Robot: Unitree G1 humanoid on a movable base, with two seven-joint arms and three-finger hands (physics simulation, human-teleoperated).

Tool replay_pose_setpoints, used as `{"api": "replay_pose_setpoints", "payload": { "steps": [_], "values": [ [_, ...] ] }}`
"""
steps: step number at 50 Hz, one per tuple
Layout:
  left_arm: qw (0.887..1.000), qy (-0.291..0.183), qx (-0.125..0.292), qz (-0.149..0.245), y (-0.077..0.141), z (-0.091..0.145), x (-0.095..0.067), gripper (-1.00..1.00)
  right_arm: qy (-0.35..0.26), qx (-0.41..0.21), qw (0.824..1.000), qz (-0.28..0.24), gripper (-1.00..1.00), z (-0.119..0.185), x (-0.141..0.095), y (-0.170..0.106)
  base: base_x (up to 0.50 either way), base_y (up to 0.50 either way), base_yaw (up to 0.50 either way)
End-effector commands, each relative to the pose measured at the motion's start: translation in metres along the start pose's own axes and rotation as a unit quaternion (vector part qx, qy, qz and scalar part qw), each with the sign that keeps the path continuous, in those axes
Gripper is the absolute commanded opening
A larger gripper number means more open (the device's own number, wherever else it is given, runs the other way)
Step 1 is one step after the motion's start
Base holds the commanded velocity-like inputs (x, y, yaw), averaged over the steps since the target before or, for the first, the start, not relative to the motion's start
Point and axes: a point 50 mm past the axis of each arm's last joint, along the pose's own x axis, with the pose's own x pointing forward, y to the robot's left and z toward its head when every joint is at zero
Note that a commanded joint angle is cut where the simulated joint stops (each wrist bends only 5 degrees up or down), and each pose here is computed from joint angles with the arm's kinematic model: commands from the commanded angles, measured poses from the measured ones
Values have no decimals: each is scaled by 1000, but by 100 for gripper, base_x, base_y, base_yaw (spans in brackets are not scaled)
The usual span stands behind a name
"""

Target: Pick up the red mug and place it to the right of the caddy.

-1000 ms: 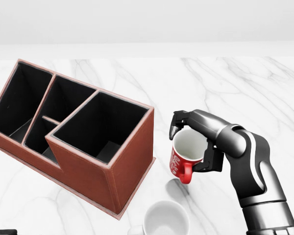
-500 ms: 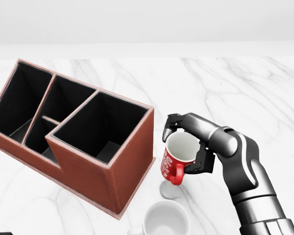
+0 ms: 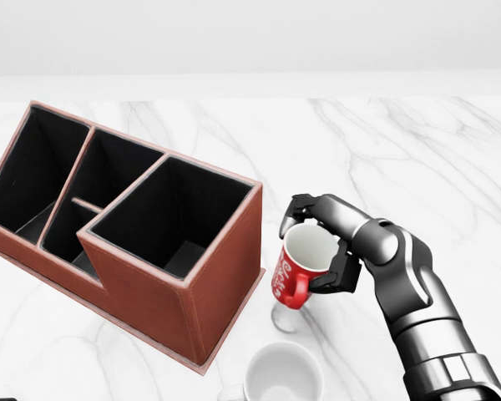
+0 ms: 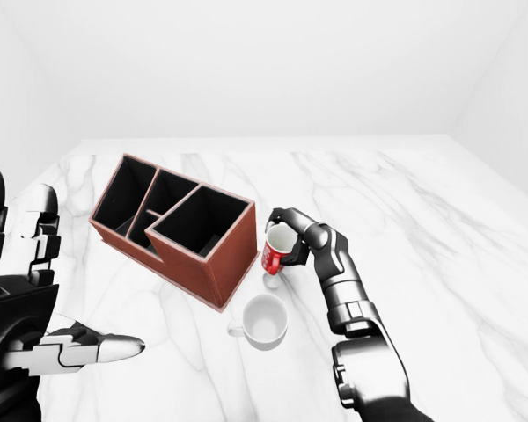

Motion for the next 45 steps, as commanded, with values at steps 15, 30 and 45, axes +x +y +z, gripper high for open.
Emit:
{"api": "replay_pose_setpoints", "payload": {
  "steps": [15,30,45],
  "values": [
    [1000,-1,-2,-1,0,0,0,100,18,-53,998,-18,-100,0,-3,-1,0,0,0],
    [1000,1,-3,-1,0,0,-1,100,42,-28,998,-43,-100,-11,8,14,0,0,0],
    [1000,3,-8,0,1,0,-1,100,68,-13,997,-32,-100,-25,13,37,0,0,0]
  ]
}}
